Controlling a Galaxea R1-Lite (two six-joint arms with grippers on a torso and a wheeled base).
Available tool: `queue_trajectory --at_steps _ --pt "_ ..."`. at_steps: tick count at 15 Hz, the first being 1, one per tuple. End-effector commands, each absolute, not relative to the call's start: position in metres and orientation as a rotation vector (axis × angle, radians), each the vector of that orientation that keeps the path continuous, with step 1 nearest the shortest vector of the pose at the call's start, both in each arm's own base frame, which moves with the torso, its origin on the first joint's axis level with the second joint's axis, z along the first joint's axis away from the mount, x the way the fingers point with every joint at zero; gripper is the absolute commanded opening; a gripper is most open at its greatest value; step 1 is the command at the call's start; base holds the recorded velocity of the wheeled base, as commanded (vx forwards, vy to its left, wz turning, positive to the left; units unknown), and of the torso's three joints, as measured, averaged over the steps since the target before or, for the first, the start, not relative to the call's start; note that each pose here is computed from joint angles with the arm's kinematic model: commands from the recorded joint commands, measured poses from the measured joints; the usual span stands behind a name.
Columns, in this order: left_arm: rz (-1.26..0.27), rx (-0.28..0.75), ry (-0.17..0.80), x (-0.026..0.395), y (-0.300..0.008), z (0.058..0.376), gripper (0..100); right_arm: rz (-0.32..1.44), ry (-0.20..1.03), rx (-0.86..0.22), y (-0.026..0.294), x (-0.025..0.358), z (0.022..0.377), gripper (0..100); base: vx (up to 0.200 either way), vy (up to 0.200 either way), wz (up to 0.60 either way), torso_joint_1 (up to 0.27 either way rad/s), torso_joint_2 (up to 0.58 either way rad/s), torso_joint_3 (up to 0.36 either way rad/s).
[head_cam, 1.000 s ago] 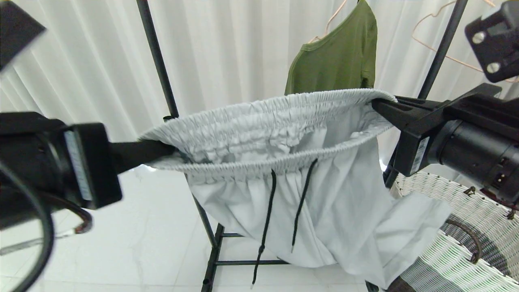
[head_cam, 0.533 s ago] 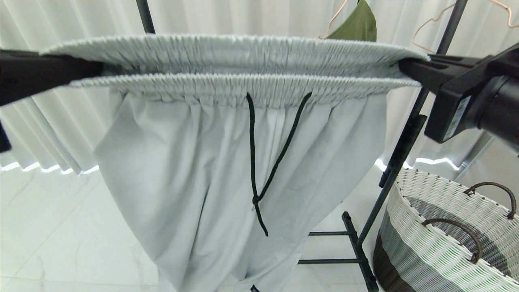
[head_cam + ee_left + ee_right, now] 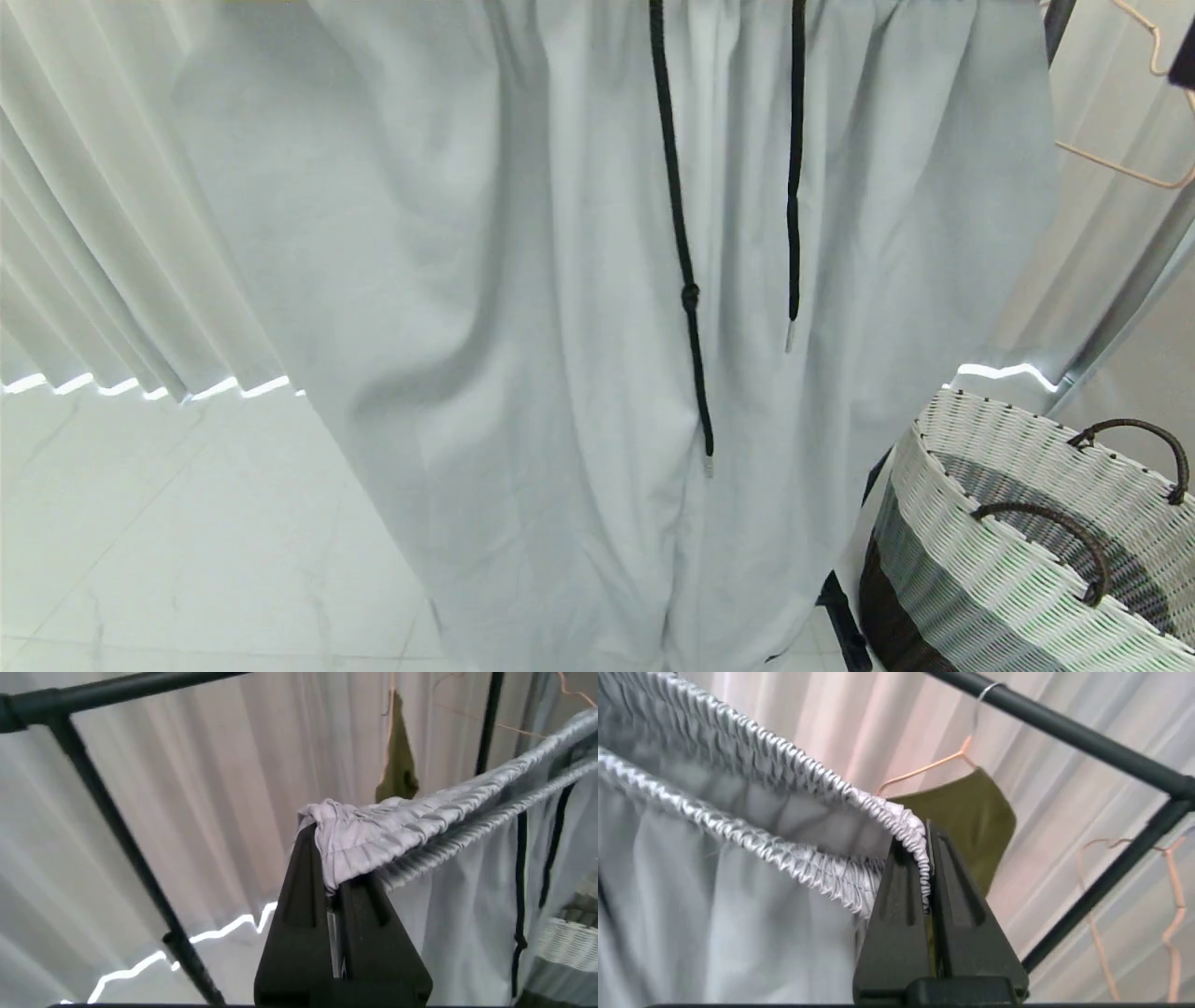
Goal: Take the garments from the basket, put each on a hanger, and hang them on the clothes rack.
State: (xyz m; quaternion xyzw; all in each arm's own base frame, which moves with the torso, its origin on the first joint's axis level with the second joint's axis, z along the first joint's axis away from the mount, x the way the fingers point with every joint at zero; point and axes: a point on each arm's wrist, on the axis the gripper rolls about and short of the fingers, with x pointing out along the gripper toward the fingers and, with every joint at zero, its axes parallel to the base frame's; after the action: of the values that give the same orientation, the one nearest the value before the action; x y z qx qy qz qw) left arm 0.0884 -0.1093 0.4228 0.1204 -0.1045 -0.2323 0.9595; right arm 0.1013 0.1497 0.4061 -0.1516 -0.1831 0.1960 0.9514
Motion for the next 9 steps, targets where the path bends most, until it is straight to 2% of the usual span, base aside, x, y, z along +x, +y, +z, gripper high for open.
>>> queue_trajectory --at_steps 1,2,4,7,9 --pt "-0.525 0.278 -0.178 0.092 -0.127 0.412 0 0.392 -0.390 -0.294 0.141 0.096 0.413 0 0.000 0.000 0.00 0.000 0.00 0.000" --pt "-0.596 0.279 -0.184 0.086 -0.139 0.412 0 0.389 -0.381 -0.325 0.127 0.088 0.419 0 0.000 0.000 0.00 0.000 0.00 0.000" --pt "-0.598 0.275 -0.188 0.090 -0.148 0.416 0 0.406 -0.335 -0.377 0.104 0.075 0.419 0 0.000 0.000 0.00 0.000 0.00 0.000" --pt "-0.522 0.265 -0.193 0.112 -0.159 0.423 0 0.458 -0.256 -0.465 0.069 0.052 0.408 0 0.000 0.000 0.00 0.000 0.00 0.000" --pt "-0.497 0.248 -0.209 0.125 -0.170 0.425 0 0.547 -0.255 -0.473 0.059 0.040 0.404 0 0.000 0.000 0.00 0.000 0.00 0.000"
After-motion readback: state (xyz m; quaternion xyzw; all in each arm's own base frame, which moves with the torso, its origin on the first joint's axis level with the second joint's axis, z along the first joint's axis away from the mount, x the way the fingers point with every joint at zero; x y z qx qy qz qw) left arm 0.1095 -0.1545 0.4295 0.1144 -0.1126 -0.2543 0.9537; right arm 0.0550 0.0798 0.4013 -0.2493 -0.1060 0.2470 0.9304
